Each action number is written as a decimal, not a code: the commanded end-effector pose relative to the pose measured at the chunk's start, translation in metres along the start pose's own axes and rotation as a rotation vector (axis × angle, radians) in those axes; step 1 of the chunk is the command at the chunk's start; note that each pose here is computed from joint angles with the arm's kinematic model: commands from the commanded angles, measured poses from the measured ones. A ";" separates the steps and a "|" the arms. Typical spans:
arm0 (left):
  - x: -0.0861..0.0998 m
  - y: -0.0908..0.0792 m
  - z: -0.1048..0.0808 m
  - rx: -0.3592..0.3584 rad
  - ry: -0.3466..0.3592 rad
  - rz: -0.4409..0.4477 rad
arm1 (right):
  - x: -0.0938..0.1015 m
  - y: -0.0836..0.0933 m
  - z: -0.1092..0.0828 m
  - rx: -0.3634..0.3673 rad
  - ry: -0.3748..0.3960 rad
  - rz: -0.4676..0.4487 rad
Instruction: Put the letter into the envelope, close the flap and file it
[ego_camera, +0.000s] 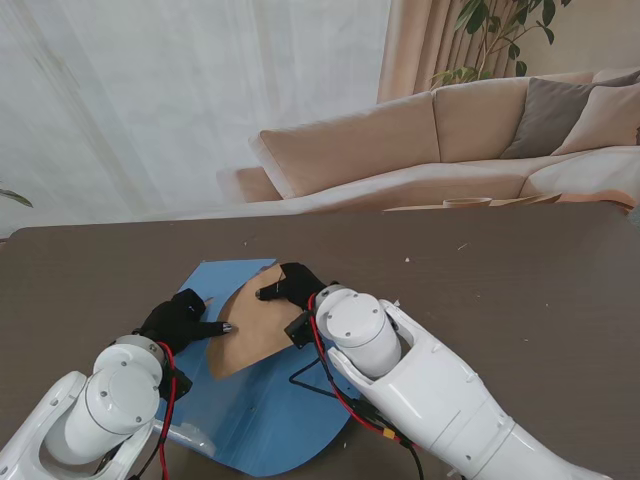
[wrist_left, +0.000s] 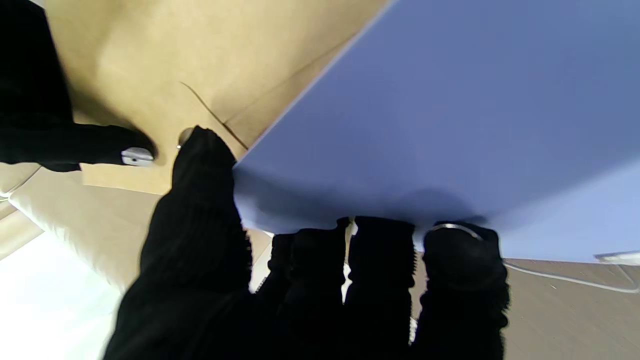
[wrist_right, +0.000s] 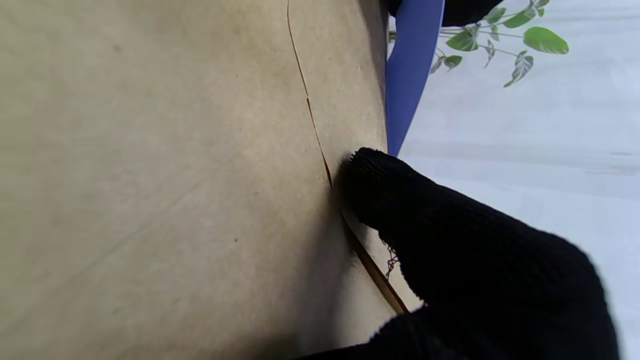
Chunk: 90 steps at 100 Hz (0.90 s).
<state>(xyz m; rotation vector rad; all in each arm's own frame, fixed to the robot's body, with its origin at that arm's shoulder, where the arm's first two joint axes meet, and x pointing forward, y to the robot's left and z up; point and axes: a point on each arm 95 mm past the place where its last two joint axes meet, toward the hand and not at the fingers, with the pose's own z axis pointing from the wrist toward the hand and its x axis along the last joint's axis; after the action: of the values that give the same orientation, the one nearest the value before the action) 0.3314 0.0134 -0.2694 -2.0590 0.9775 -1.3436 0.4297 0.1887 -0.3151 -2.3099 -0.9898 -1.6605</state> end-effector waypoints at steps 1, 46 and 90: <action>0.009 0.001 -0.005 -0.017 0.022 -0.012 | 0.001 -0.010 0.001 0.033 0.007 -0.003; 0.010 0.001 -0.005 0.007 0.016 -0.003 | -0.013 0.003 -0.025 0.057 0.013 -0.126; 0.013 0.003 -0.006 0.001 0.024 0.004 | -0.009 0.003 -0.023 0.090 -0.026 -0.138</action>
<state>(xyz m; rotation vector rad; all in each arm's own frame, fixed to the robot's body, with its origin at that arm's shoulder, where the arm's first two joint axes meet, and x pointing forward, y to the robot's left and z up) 0.3310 0.0070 -0.2664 -2.0386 0.9788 -1.3457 0.4113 0.1635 -0.3148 -2.2566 -1.2468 -1.6227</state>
